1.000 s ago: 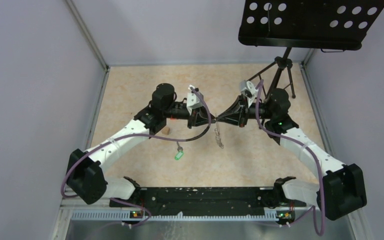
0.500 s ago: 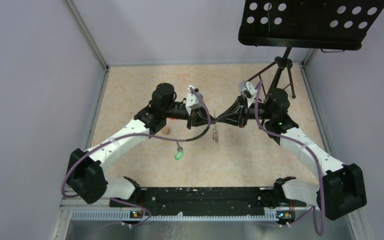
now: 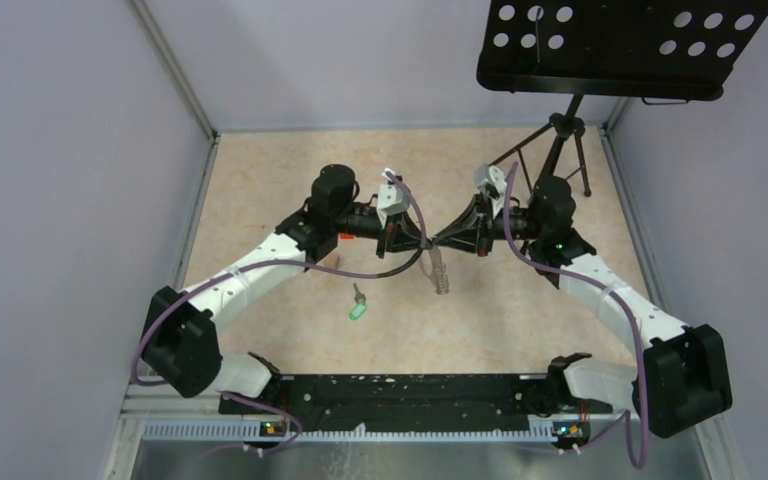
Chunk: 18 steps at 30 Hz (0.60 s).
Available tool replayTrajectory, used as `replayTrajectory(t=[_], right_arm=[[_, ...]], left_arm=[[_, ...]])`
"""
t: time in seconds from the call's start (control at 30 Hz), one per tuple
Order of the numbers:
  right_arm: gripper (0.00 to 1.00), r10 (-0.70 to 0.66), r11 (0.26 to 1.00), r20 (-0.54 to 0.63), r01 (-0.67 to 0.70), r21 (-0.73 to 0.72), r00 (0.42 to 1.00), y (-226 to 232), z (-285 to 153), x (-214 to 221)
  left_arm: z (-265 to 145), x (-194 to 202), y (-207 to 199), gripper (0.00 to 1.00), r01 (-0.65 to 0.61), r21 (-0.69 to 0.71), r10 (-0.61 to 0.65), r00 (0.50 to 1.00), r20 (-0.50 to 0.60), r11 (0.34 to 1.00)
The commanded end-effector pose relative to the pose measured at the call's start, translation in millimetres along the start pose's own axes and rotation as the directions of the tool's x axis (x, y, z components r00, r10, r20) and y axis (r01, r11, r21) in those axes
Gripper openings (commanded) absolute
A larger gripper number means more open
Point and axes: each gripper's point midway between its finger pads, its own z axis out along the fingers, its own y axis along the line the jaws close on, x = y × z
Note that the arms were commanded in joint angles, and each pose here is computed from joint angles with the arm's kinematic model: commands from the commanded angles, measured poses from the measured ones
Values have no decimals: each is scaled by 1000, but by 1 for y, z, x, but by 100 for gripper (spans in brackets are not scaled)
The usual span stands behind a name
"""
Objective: Put the keys on the keyring
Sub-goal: Adjust the keyring.
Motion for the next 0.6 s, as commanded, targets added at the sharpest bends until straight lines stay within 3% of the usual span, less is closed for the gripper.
replayTrajectory(t=[0.0,0.57], right_arm=[[0,-37,999,-11,37,-15,999,-2,4,0],[0,-86,995,-74,90,47,994,-14,0,9]], left_arm=[[3,-37,-2,0,-119,22,118,991,67,993],[-4,-32,-8,0,-161,10,161,986,39,987]])
